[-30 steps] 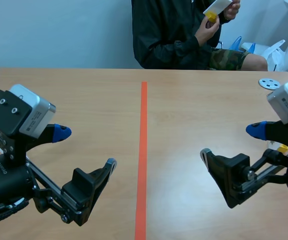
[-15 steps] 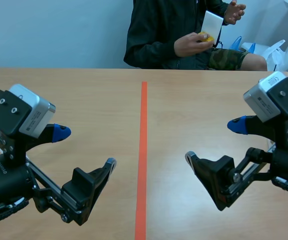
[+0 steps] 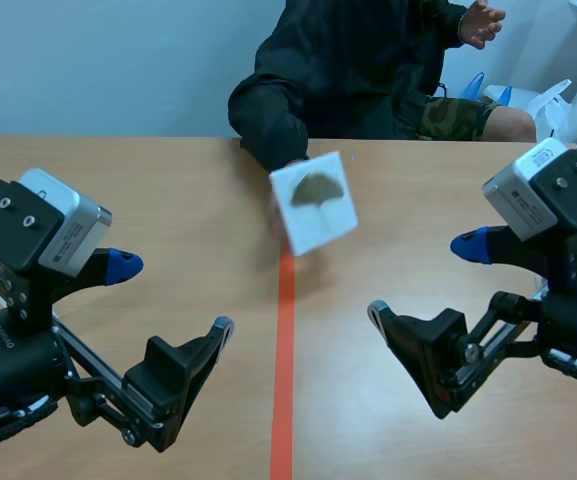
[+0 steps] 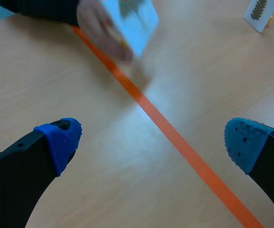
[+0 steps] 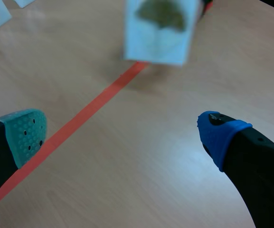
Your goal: Sort the leaf by its shape. The table is split by an orange tape line. A compound leaf with several leaflets goes to the left side, a simple leaf with one blade goes to the right side. Return to the home posture when a red brick is placed on the table.
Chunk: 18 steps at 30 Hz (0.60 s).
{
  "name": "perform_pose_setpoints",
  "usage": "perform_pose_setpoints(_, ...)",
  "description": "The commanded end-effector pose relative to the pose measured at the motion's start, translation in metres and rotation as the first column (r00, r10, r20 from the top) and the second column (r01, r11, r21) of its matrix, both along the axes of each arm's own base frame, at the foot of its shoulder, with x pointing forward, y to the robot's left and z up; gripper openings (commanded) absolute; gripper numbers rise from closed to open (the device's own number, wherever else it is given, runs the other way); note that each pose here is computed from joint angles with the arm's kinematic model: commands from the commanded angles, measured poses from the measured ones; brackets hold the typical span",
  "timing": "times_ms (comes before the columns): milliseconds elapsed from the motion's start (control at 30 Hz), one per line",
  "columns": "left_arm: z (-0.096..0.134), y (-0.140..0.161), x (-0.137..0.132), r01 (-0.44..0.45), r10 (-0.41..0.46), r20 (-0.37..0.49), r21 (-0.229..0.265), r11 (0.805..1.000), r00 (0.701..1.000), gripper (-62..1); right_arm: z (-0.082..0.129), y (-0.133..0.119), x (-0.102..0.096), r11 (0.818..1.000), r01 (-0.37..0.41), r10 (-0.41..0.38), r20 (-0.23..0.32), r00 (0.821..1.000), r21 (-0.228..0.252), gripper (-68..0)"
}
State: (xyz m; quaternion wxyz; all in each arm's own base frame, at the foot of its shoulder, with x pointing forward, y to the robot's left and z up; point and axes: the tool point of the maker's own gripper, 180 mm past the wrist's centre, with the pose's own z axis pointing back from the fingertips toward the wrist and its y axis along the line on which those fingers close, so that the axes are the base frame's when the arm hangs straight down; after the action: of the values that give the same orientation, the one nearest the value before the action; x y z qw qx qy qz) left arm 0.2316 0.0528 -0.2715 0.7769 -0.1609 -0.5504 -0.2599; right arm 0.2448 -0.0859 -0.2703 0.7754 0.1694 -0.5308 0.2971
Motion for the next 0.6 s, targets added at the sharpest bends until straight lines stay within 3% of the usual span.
perform_pose_setpoints(0,0.0058,-0.0004,0.0011,-0.006,0.007,0.015,-0.021,1.000,1.000,1.4,0.0066,0.0000,0.0041,1.000,-0.002,0.002,0.023,1.000,0.012,0.4)
perform_pose_setpoints(567,0.0058,-0.0003,0.0010,-0.006,0.007,0.014,-0.021,1.000,1.000,1.4,0.0051,-0.0004,0.0037,1.000,-0.002,0.001,0.016,1.000,0.006,0.4)
